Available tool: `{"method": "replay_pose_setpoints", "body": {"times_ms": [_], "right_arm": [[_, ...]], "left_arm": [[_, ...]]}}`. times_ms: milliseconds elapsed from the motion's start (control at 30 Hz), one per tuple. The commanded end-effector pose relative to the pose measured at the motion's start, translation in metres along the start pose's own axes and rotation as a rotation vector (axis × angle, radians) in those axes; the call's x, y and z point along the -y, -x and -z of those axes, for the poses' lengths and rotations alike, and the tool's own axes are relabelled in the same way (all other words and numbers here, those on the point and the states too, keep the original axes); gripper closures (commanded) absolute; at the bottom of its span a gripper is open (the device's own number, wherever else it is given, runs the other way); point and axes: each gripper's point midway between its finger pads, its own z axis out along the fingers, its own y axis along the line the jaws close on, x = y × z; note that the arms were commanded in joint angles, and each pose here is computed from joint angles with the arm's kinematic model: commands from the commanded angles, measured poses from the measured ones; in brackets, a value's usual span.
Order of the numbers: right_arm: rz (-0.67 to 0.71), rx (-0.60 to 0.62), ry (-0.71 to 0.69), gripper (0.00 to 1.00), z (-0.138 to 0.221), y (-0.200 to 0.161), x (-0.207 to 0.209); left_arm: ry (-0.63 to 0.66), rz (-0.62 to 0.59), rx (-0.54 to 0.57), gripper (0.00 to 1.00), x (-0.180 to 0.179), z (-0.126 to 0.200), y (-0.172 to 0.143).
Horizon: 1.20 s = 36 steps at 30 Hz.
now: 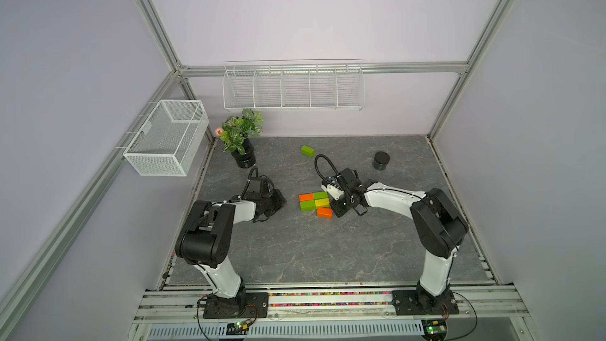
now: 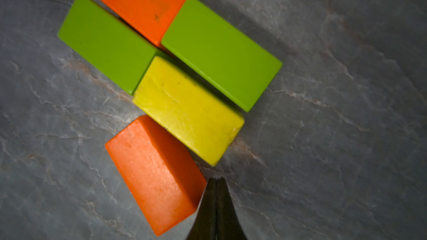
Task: Assemble a piece of candy with building blocks
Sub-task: Assemble the building block at the center of the board.
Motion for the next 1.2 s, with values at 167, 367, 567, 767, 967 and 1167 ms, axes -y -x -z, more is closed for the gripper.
{"method": "replay_pose_setpoints", "body": {"times_ms": [167, 367, 567, 767, 967, 1167], "right_arm": [[-0.039, -0.033, -0.134, 0.93, 0.006, -0.011, 0.025], [-0.071, -0.018, -0.019, 0.93, 0.022, -0.020, -0.004], [-0.035, -0.048, 0.015, 0.93, 0.029, -0.035, -0.031], [-0.021, -0.069, 0.057, 0.93, 0.019, -0.038, -0.048], [-0.014, -0.067, 0.054, 0.93, 0.011, -0.033, -0.047], [-0.012, -0.076, 0.041, 0.93, -0.002, -0.029, -0.043]], "left_arm": [[0.206, 0.085, -0.130, 1.00, -0.062, -0.008, -0.046], [0.207, 0.086, -0.136, 1.00, -0.063, -0.011, -0.047], [0.202, 0.092, -0.139, 1.00, -0.063, -0.013, -0.047], [0.203, 0.087, -0.136, 1.00, -0.061, -0.012, -0.046], [0.207, 0.086, -0.134, 1.00, -0.062, -0.010, -0.046], [0.207, 0.086, -0.140, 1.00, -0.062, -0.012, -0.047]]}}
